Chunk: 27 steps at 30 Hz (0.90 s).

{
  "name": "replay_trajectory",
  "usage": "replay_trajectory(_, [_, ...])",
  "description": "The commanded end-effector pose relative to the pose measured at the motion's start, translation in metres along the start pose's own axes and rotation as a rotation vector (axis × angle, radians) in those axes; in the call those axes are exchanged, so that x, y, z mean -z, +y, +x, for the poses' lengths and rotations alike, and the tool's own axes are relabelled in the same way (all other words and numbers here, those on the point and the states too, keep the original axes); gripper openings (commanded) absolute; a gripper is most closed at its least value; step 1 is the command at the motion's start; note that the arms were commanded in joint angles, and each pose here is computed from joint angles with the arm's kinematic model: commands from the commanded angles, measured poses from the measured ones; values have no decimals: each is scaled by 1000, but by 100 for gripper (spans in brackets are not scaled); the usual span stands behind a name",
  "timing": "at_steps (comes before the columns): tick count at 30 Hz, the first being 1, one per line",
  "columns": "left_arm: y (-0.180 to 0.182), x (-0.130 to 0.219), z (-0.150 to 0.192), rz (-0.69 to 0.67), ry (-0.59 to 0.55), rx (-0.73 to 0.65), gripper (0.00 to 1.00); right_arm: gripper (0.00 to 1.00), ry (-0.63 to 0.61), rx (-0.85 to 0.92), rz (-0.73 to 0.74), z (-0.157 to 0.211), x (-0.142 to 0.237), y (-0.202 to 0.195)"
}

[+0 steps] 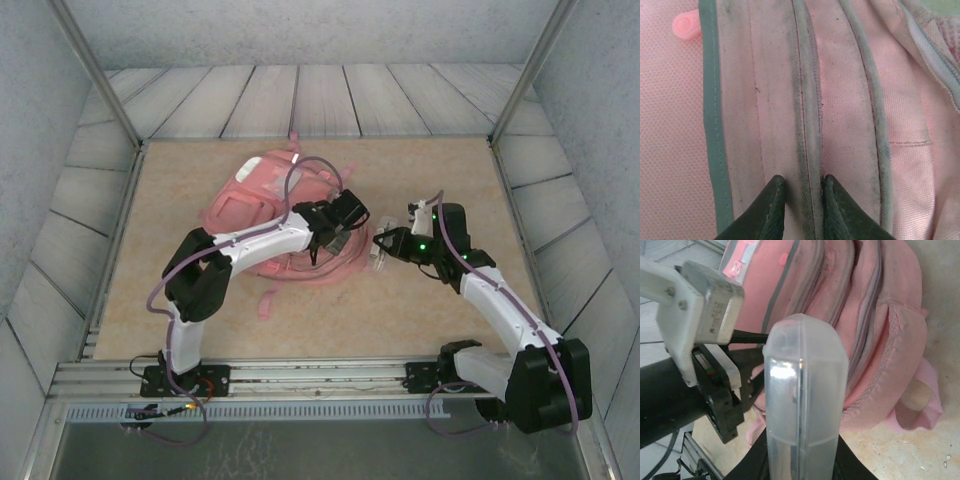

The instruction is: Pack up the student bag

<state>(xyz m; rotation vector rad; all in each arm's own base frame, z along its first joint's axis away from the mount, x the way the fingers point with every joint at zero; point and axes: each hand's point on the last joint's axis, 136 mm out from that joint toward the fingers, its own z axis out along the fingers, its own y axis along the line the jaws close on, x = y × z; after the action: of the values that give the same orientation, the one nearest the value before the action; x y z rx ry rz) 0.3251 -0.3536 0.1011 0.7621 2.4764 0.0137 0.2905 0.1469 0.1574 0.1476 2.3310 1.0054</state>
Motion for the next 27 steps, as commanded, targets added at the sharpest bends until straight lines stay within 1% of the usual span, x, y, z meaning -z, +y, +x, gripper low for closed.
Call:
replay_trajectory(1, [22, 19, -11, 12, -33, 59, 17, 7, -2, 13, -61, -3, -2, 9])
replay_trajectory(4, [19, 30, -19, 148, -70, 117, 11, 7, 16, 16, -93, -3, -6, 13])
replay_trajectory(6, [20, 40, -25, 234, -99, 158, 11, 7, 32, 17, -123, -2, -10, 17])
replay_trajectory(10, [30, 56, -35, 351, -138, 223, 8, 6, 52, 9, -195, -5, -17, 27])
replay_trajectory(13, [38, 69, -41, 429, -162, 254, 3, 6, 58, -2, -250, -11, -24, 36])
replay_trajectory(17, [35, 92, -52, 563, -212, 245, 2, 5, 46, -32, -321, -25, -40, 55])
replay_trajectory(21, [37, 109, -62, 621, -258, 247, 1, 5, 12, -85, -375, -45, -61, 73])
replay_trajectory(25, [42, 123, -68, 646, -294, 265, 0, 4, -4, -125, -431, -61, -82, 93])
replay_trajectory(27, [43, 132, -72, 655, -325, 259, 0, 4, -6, -143, -433, -66, -97, 100])
